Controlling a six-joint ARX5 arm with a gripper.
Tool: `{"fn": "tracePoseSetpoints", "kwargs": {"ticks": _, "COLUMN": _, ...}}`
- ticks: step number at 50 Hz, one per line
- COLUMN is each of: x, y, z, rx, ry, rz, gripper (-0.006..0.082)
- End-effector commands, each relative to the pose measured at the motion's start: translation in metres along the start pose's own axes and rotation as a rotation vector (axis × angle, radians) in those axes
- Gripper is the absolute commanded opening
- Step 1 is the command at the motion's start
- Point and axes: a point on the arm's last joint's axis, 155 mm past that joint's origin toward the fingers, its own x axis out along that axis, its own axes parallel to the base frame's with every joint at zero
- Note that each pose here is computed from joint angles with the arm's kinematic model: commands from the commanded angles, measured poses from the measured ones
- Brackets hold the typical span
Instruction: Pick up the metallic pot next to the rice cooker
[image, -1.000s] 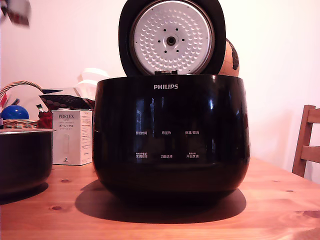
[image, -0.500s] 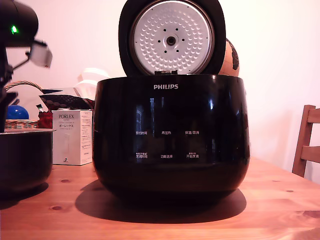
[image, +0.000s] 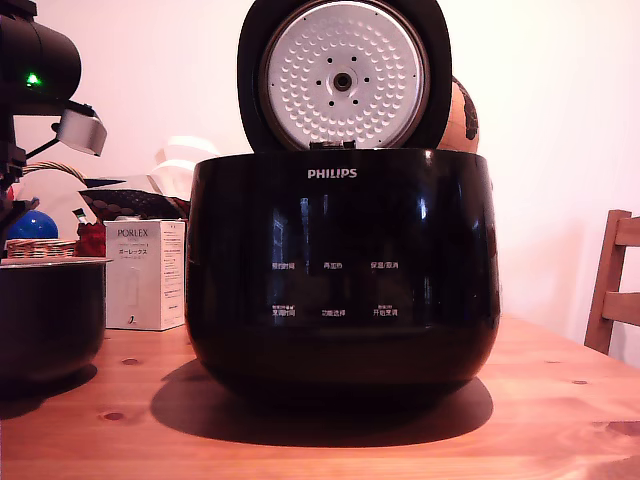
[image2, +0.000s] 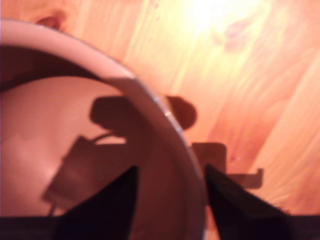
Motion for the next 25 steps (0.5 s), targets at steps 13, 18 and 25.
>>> {"fn": "tracePoseSetpoints", "kwargs": {"ticks": 13, "x": -0.002, "y": -0.004, "z": -0.008, "rx": 0.003, "ry": 0.029, "rz": -0.017, "gripper": -0.002}}
{"fn": "tracePoseSetpoints", "kwargs": {"ticks": 18, "x": -0.012, "y": -0.005, "z": -0.009, "rx": -0.004, "ry": 0.027, "rz": -0.008, "gripper": -0.002}}
{"fn": "tracePoseSetpoints", "kwargs": {"ticks": 25, "x": -0.029, "y": -0.002, "z": -0.01, "rx": -0.007, "ry": 0.014, "rz": 0.026, "gripper": -0.002}}
